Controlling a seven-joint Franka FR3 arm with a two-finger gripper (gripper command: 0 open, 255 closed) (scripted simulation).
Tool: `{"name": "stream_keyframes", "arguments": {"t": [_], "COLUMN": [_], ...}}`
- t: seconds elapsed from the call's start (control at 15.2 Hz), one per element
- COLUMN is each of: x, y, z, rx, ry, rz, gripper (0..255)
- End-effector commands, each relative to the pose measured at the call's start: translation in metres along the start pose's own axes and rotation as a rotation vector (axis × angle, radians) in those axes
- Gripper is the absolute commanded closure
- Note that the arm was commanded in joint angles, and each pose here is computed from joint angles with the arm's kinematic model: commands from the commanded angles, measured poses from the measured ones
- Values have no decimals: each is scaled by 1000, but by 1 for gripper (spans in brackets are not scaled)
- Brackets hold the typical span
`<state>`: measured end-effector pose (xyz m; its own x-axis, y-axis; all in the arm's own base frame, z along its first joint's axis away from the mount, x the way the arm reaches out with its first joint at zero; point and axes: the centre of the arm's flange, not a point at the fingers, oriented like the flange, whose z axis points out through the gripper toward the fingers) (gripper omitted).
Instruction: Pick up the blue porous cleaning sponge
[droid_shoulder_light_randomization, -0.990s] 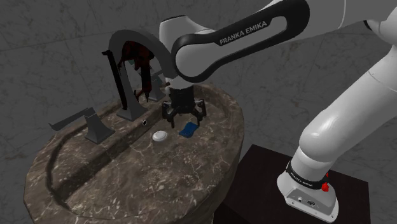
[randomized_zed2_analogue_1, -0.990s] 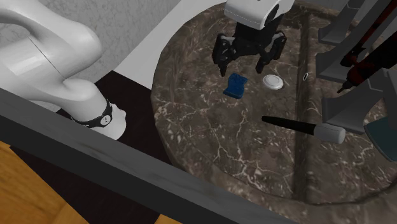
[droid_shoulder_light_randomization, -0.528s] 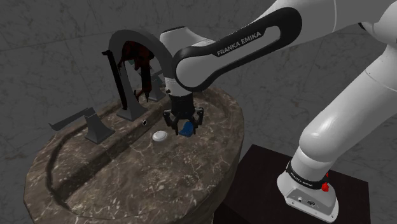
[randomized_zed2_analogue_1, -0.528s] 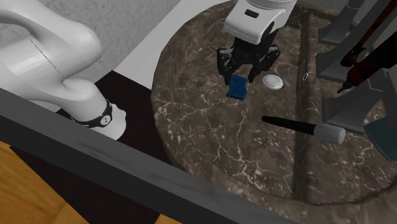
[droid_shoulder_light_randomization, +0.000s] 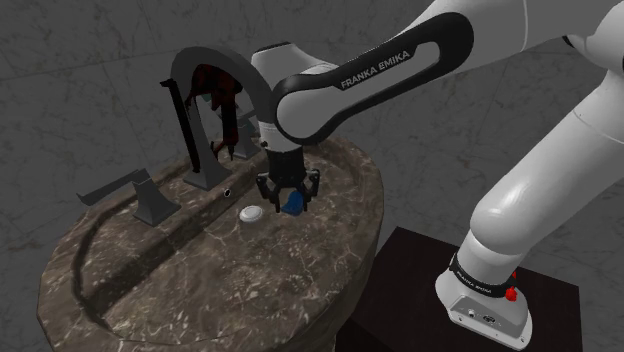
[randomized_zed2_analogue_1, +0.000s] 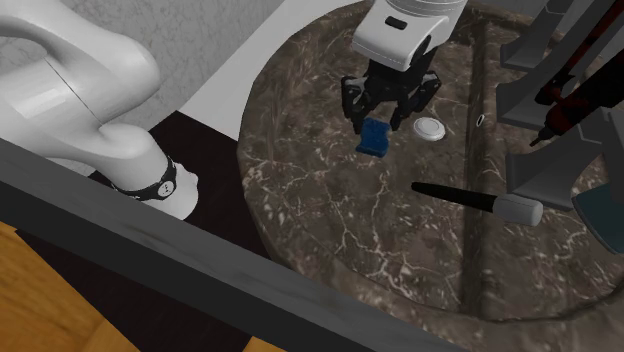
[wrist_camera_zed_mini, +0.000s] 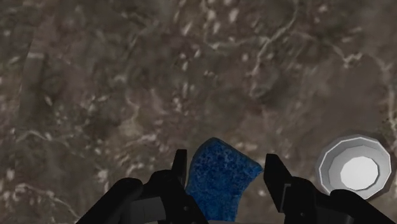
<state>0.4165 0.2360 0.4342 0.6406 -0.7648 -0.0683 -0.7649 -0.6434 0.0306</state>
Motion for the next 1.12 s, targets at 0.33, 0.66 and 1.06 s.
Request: {"name": "stream_keyframes", "arguments": {"t": [0.33, 0.66, 1.06], "x": [-8, -10, -11], "y": [2, 2, 3], "z": [-29, -55, -77], "rx": [-10, -10, -10], "ry": [-1, -1, -1], "rz": [-12, -12, -12], "gripper": [255, 255, 255]}}
